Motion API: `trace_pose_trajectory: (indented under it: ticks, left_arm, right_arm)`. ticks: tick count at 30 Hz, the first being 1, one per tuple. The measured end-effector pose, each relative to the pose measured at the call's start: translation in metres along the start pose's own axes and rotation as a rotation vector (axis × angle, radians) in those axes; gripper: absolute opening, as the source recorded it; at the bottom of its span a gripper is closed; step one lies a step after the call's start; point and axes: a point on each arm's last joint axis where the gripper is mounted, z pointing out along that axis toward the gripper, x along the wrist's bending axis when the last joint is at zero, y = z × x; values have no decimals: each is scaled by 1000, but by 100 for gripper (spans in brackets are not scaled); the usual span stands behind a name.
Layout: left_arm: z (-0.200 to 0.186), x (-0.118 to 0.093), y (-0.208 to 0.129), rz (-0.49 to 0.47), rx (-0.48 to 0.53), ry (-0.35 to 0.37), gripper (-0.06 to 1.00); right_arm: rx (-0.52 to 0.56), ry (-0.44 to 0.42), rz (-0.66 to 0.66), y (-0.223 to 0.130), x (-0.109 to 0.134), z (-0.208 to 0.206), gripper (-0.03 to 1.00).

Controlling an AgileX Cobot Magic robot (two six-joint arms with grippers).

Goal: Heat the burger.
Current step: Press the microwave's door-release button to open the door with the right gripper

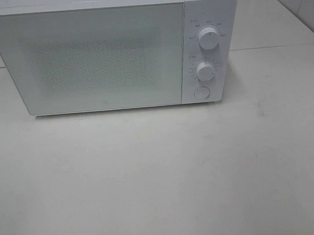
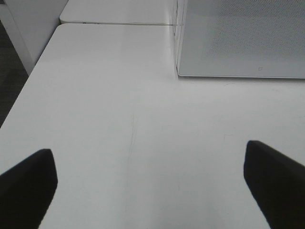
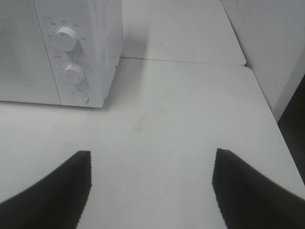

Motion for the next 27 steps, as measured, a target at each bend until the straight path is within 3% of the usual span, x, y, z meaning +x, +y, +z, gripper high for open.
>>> trace_pose_trajectory:
  ticks: [21, 27]
  left_arm:
    - [0, 0, 0, 0, 0, 0, 99]
    - [0, 0, 0, 0, 0, 0, 99]
  right_arm:
    - [26, 38, -34, 40, 11, 77, 73]
    - [6, 64, -44, 28, 17, 109, 72]
